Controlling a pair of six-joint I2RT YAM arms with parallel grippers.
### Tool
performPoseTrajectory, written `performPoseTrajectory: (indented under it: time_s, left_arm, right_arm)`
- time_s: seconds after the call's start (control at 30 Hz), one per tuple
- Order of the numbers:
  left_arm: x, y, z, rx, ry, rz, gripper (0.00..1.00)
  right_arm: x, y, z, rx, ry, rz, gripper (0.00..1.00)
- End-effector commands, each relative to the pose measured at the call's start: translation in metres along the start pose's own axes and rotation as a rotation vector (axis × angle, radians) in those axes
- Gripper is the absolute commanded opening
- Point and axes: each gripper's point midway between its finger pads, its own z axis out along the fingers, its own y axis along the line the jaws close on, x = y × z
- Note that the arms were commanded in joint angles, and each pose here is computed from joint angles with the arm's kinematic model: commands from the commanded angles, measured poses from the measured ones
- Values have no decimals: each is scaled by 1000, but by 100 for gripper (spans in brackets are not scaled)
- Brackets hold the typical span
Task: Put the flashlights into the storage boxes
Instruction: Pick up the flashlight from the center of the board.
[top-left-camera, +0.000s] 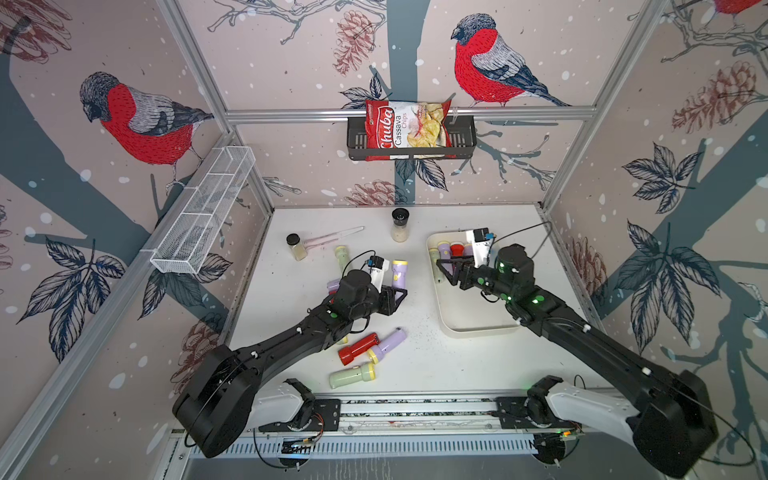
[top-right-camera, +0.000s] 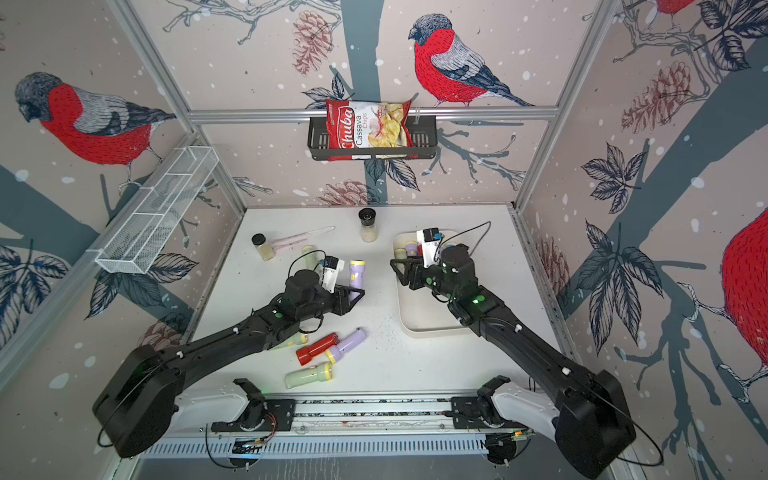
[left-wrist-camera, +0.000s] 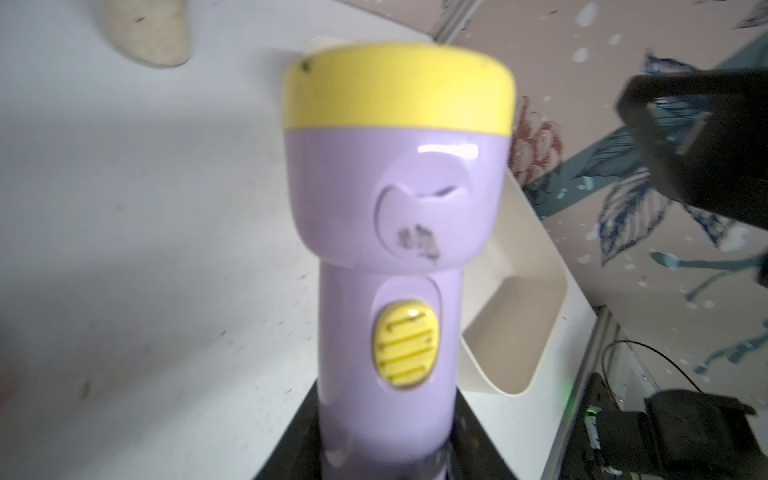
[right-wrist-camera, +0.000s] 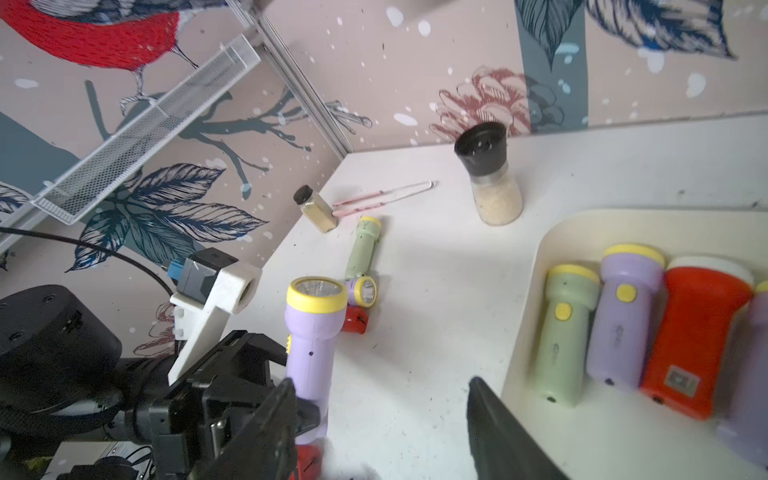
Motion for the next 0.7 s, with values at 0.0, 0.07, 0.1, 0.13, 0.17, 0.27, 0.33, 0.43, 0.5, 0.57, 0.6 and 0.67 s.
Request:
performPoseTrajectory:
  time_s: [0.0,0.07,0.1,0.13,0.17,0.27,0.33,0.43,0.5,0.57,0.6,0.67]
  left_arm:
    - [-36,-51,-9,237,-158,225,19]
    - [-38,-57,-11,264,-178,270,18]
    - [-39,-60,-12,283,-191,294,18]
    - [-39,-64,-13,303,-196,313,18]
    - [-40,-66,-13,313,-200,326,18]
    - [-42,-72,-14,343,-205,350,17]
    - [-41,-79,-15,383,-201,368,17]
    - [-39,-89,-17,441,-212,406,16]
    - [-38,-93,-19,473,-218,429,15]
    - [-36,-99,-21,510,-218,451,15]
    - [-36,-101,-22,525,-221,459,14]
    - [-35,-104,-23,546,-223,474,14]
  right_arm:
    - [-15,20,-15,-157,-62,-122,65]
    - [-15,24,-22,-194,-65,-186,65]
    - [-14,26,-25,-212,-63,-222,65]
    - [-13,29,-28,-229,-60,-258,65]
    - [-12,31,-30,-240,-57,-285,65]
    - [-10,39,-36,-290,-54,-358,65]
    - [-11,45,-40,-316,-71,-402,67]
    - [-15,55,-49,-373,-111,-443,68]
    - [-14,62,-52,-416,-115,-459,68]
    - [-12,67,-54,-456,-104,-464,69]
    - [-10,71,-54,-485,-92,-463,69]
    - [-6,75,-53,-525,-71,-451,69]
